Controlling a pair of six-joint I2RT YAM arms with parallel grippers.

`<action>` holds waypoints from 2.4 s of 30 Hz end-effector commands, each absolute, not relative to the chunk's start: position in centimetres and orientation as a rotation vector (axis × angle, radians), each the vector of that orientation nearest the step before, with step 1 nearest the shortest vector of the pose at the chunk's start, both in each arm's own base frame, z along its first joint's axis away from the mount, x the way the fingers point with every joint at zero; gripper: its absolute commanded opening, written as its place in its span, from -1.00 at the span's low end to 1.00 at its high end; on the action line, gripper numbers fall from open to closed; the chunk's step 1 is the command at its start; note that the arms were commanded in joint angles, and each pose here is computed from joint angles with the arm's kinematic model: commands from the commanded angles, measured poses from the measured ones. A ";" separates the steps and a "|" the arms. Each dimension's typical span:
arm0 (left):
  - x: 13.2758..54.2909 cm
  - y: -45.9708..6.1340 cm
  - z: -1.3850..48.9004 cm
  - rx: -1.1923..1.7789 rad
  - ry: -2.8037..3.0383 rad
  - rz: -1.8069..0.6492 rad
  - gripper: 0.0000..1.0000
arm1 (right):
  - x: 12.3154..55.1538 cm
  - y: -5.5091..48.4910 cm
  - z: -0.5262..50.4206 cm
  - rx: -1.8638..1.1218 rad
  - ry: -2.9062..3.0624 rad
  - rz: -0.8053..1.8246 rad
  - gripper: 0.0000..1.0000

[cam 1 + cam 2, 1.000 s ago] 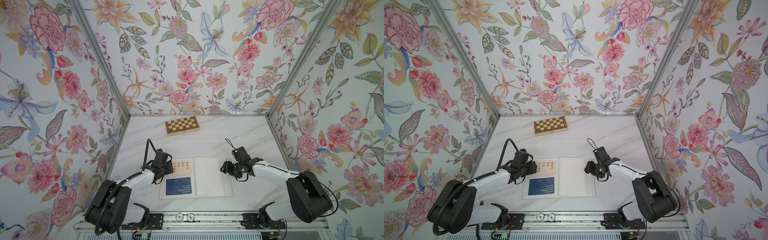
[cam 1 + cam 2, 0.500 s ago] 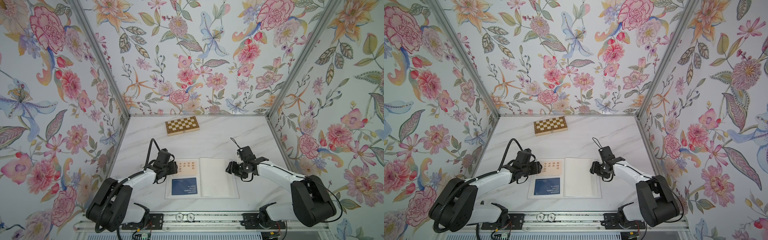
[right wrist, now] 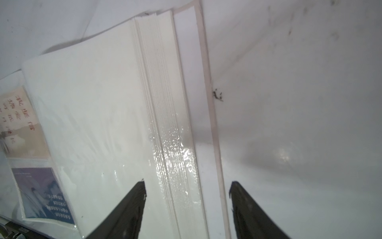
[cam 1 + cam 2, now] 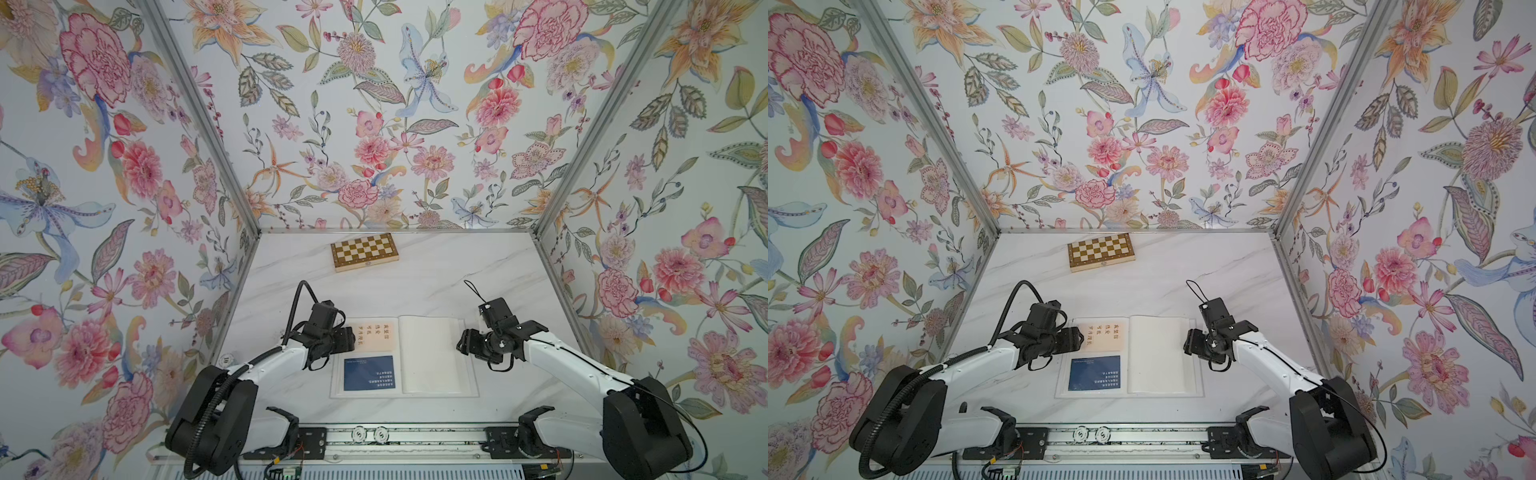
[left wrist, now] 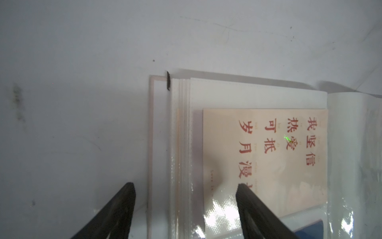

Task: Place the photos into the photo albums
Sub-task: Close the photo album at the center of the board.

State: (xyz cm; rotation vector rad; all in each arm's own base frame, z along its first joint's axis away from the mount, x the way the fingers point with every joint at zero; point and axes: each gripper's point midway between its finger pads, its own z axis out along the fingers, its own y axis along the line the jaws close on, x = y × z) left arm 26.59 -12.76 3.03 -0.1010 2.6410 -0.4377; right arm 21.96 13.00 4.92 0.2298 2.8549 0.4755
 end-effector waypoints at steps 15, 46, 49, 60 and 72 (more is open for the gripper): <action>21.1 -12.0 0.4 -0.006 2.798 -0.470 0.56 | 14.6 11.7 3.0 0.343 2.961 0.287 0.34; 20.2 -13.5 0.3 0.034 2.812 -0.517 0.36 | 12.3 13.8 1.7 0.259 3.033 0.326 0.34; 20.1 -13.6 0.2 0.029 2.812 -0.519 0.36 | 12.3 14.4 1.7 0.243 3.036 0.338 0.34; 20.1 -13.8 0.3 0.036 2.812 -0.523 0.36 | 13.1 15.9 2.6 0.200 3.012 0.361 0.34; 20.1 -13.9 0.4 0.030 2.809 -0.528 0.36 | 14.3 17.0 3.9 0.174 2.983 0.395 0.34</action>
